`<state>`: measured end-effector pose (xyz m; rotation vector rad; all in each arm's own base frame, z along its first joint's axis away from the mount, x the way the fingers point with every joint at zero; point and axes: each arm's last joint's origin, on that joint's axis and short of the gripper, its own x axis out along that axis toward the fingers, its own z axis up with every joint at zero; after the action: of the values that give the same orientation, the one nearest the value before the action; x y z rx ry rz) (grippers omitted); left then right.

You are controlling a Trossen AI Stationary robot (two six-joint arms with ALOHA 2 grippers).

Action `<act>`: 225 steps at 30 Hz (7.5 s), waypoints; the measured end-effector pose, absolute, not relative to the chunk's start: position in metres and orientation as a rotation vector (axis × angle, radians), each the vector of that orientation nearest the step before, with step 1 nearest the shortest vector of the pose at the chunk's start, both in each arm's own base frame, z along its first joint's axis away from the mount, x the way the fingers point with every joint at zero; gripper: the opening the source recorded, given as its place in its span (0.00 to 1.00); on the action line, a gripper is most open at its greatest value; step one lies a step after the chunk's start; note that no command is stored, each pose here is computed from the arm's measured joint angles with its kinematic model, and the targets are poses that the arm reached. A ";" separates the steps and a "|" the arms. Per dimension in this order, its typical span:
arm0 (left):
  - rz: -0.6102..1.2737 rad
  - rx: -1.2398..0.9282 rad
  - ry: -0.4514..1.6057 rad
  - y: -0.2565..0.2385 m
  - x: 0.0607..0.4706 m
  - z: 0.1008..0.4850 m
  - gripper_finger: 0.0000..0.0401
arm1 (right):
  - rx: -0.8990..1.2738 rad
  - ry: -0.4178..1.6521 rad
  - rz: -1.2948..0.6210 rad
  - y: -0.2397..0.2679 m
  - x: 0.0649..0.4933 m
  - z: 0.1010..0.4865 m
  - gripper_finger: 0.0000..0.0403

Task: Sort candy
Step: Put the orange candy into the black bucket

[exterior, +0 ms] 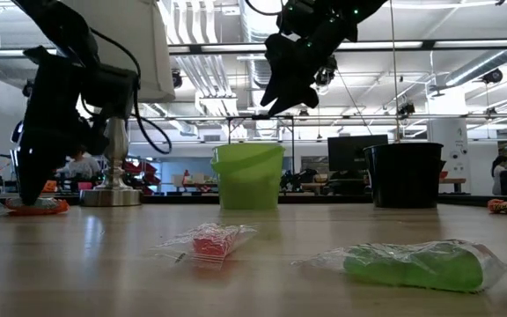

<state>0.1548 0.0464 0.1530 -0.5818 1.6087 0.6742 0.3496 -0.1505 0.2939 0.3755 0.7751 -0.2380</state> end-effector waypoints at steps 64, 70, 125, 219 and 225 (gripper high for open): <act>-0.048 -0.247 0.881 0.037 0.267 0.344 0.05 | 0.757 0.765 0.193 -0.093 0.332 0.335 0.35; -0.076 -0.191 0.870 0.039 0.289 0.342 0.05 | 0.697 0.669 0.237 -0.091 0.342 0.341 0.35; -0.058 -0.089 0.864 0.046 0.318 0.351 0.05 | 0.521 0.589 0.160 -0.074 0.365 0.335 0.04; 0.223 -0.137 1.255 0.047 0.279 0.338 0.34 | 0.216 1.591 -0.557 -0.189 0.223 0.288 0.03; 0.223 -0.138 1.256 0.047 0.279 0.338 0.34 | 0.203 1.553 -0.573 -0.191 0.226 0.288 0.03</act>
<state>0.2793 0.0468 0.3380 -0.1376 1.2558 0.2230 0.2259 -0.1915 0.2876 0.2026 1.5528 -0.5735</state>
